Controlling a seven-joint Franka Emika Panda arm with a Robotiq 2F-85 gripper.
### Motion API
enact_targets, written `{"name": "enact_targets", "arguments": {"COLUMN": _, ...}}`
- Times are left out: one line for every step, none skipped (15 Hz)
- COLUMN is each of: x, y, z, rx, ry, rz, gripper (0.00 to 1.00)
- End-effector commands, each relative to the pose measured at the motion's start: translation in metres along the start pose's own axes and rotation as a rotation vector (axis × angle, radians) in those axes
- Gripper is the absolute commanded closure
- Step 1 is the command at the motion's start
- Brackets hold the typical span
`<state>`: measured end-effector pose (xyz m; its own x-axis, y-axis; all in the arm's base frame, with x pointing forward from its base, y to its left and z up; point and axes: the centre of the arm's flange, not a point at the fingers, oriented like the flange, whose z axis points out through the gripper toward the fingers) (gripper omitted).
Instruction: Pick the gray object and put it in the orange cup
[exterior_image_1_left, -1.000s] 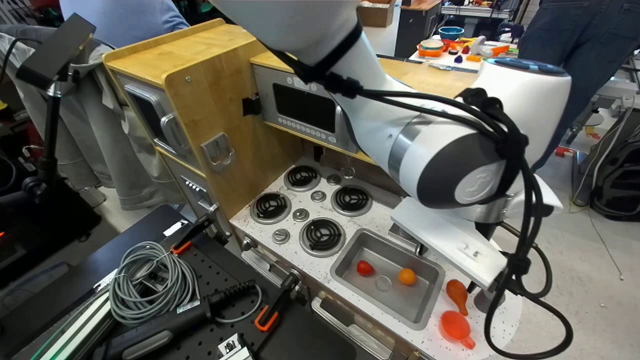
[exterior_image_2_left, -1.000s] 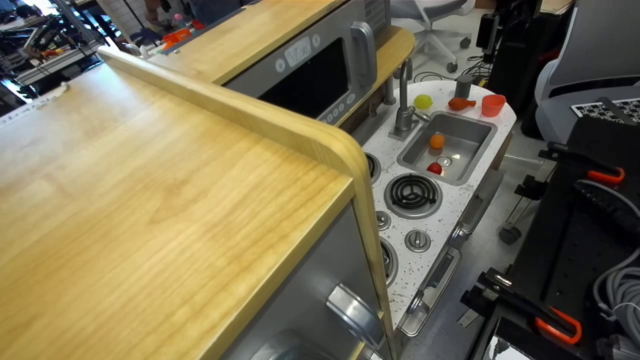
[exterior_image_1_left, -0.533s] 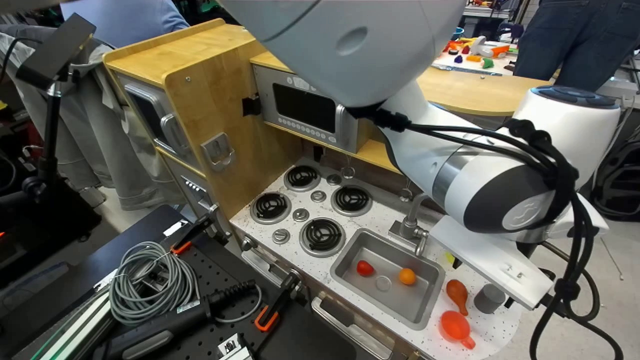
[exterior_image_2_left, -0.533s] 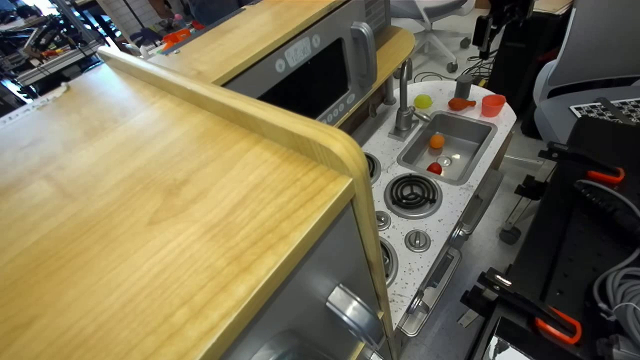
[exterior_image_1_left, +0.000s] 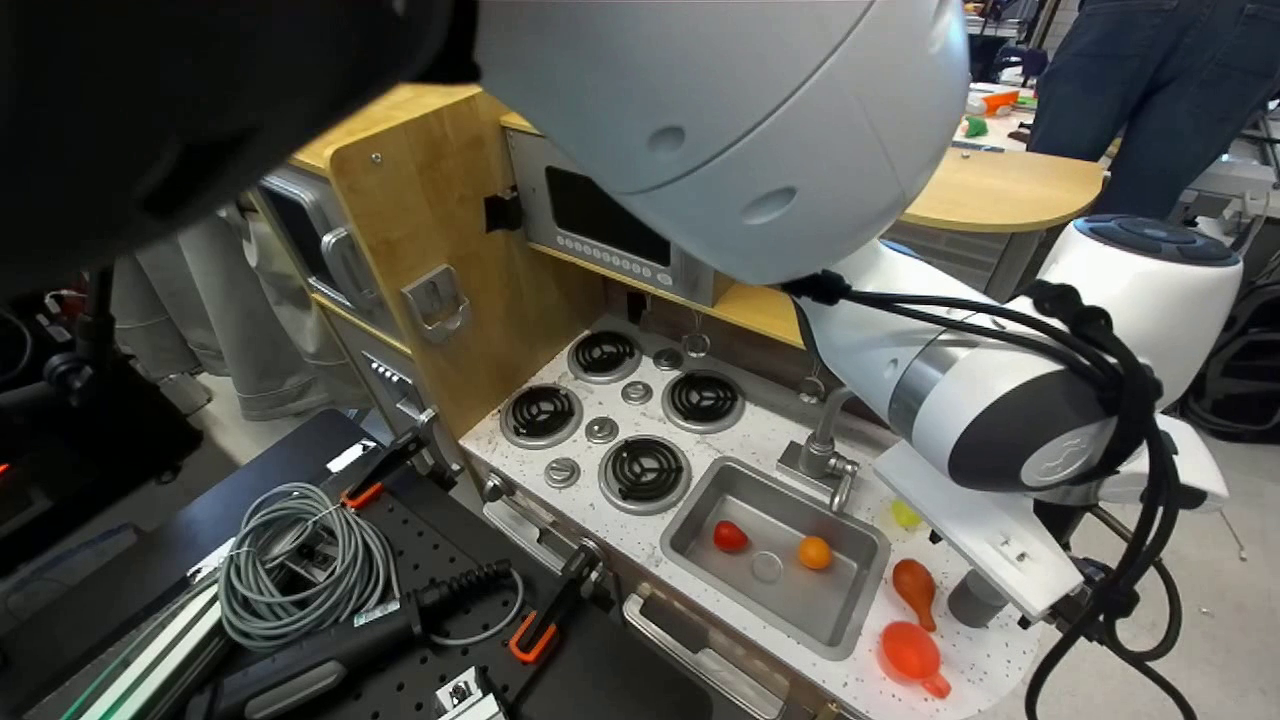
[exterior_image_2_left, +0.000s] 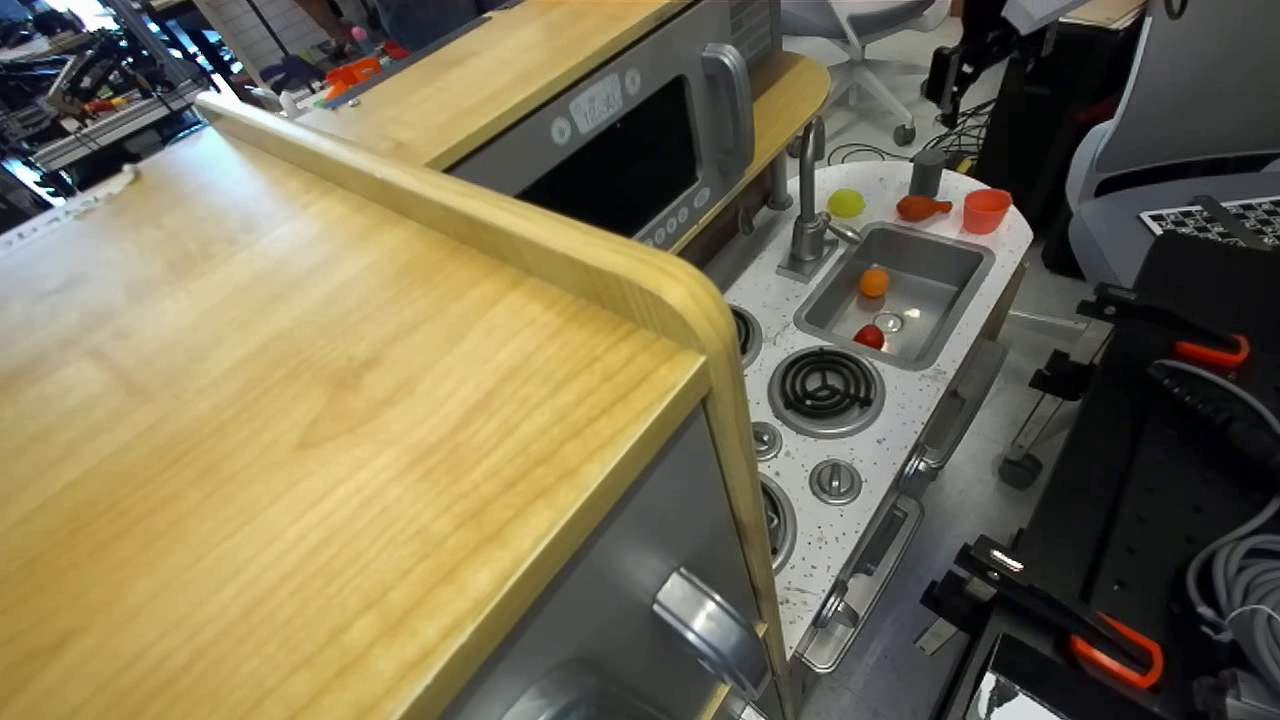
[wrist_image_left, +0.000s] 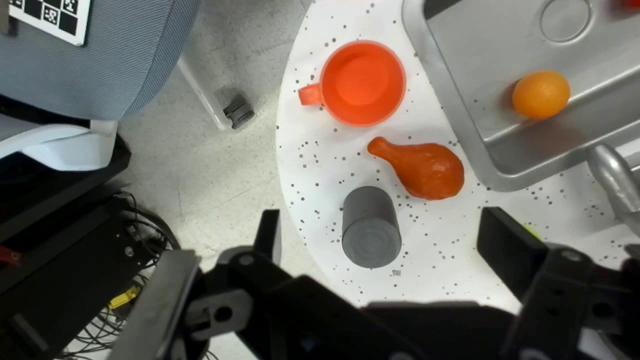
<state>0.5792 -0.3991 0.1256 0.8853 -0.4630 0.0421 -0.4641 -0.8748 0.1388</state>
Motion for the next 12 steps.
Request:
{"name": "enact_targets", "arguments": {"x": 0.025, "y": -0.002, "z": 0.016, "rx": 0.003, "ry": 0.043, "rz": 0.195, "gripper": 0.00}}
{"name": "enact_targets", "arguments": {"x": 0.026, "y": -0.002, "z": 0.020, "rx": 0.006, "ry": 0.044, "rz": 0.247, "gripper": 0.00}}
{"name": "enact_targets", "arguments": {"x": 0.029, "y": -0.003, "z": 0.023, "rx": 0.010, "ry": 0.051, "rz": 0.298, "gripper": 0.00}}
{"name": "enact_targets", "arguments": {"x": 0.030, "y": -0.004, "z": 0.028, "rx": 0.012, "ry": 0.052, "rz": 0.349, "gripper": 0.00}}
{"name": "enact_targets", "arguments": {"x": 0.032, "y": -0.006, "z": 0.031, "rx": 0.013, "ry": 0.055, "rz": 0.401, "gripper": 0.00}}
{"name": "enact_targets", "arguments": {"x": 0.033, "y": -0.008, "z": 0.037, "rx": 0.014, "ry": 0.054, "rz": 0.453, "gripper": 0.00}}
{"name": "enact_targets", "arguments": {"x": 0.034, "y": -0.010, "z": 0.042, "rx": 0.008, "ry": 0.057, "rz": 0.503, "gripper": 0.00}}
{"name": "enact_targets", "arguments": {"x": 0.036, "y": -0.012, "z": 0.047, "rx": 0.008, "ry": 0.062, "rz": 0.556, "gripper": 0.00}}
{"name": "enact_targets", "arguments": {"x": 0.038, "y": -0.015, "z": 0.052, "rx": 0.003, "ry": 0.068, "rz": 0.605, "gripper": 0.00}}
{"name": "enact_targets", "arguments": {"x": 0.039, "y": -0.017, "z": 0.057, "rx": -0.004, "ry": 0.068, "rz": 0.656, "gripper": 0.00}}
{"name": "enact_targets", "arguments": {"x": 0.041, "y": -0.020, "z": 0.062, "rx": -0.011, "ry": 0.075, "rz": 0.705, "gripper": 0.00}}
{"name": "enact_targets", "arguments": {"x": 0.043, "y": -0.022, "z": 0.066, "rx": -0.018, "ry": 0.082, "rz": 0.754, "gripper": 0.00}}
